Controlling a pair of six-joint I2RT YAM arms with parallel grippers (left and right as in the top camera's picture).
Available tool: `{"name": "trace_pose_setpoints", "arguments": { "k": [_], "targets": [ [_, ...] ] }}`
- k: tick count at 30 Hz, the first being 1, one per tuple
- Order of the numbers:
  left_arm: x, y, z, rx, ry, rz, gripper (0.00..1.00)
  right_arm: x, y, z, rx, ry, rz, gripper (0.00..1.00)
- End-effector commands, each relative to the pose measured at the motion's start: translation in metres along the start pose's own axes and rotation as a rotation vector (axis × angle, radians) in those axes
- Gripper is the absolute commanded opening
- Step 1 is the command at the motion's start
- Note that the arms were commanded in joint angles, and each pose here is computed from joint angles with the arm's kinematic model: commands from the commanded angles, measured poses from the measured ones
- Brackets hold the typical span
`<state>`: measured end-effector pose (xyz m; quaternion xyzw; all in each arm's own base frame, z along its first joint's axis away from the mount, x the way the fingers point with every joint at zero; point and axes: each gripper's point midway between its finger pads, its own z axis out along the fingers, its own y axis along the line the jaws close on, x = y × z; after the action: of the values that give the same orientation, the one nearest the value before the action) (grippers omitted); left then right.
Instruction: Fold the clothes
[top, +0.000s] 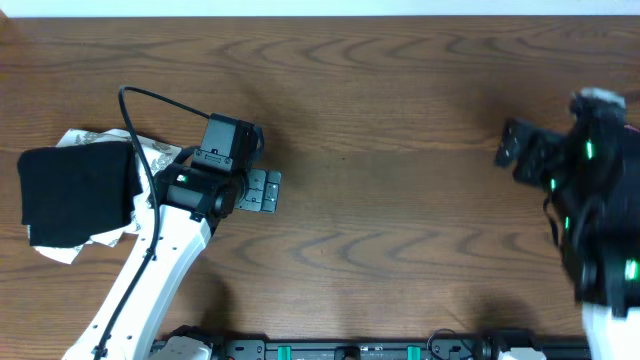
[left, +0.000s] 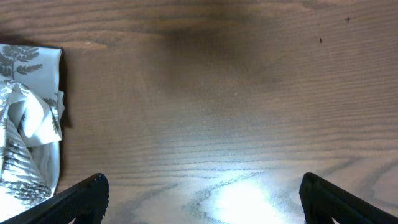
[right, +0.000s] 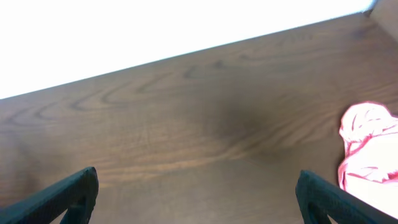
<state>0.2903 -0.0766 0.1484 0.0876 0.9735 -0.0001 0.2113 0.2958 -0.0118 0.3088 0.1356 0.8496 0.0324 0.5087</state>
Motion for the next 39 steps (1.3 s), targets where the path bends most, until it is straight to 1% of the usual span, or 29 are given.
{"name": "trace_pose_setpoints", "arguments": {
  "k": [1,5,8,11,15,22,27,39],
  "targets": [
    [-0.002,0.002,-0.001,-0.017,-0.004,0.021,0.98,0.033,-0.017,-0.006,0.031,-0.029,-0.021,0.99],
    [-0.002,0.002,-0.001,-0.017,-0.003,0.021,0.98,0.082,-0.035,-0.011,0.045,-0.064,-0.017,0.99],
    [-0.002,0.002,-0.001,-0.017,-0.004,0.021,0.98,0.117,-0.045,-0.008,0.05,-0.057,-0.018,0.99],
    [-0.002,0.002,-0.001,-0.017,-0.004,0.021,0.98,0.144,-0.052,-0.003,0.048,-0.057,-0.017,0.99],
    [-0.002,0.002,-0.001,-0.017,-0.003,0.02,0.98,0.166,-0.053,0.001,0.018,-0.075,-0.014,0.99],
    [-0.002,0.002,-0.001,-0.017,-0.004,0.021,0.98,0.191,-0.054,0.009,-0.01,-0.097,-0.021,0.99],
    [-0.002,0.002,-0.001,-0.017,-0.003,0.021,0.98,0.211,-0.056,0.023,-0.011,-0.058,-0.015,0.99],
    [-0.002,0.002,-0.001,-0.017,-0.004,0.021,0.98,0.213,-0.052,0.024,-0.036,-0.052,-0.011,0.99]
  ]
}}
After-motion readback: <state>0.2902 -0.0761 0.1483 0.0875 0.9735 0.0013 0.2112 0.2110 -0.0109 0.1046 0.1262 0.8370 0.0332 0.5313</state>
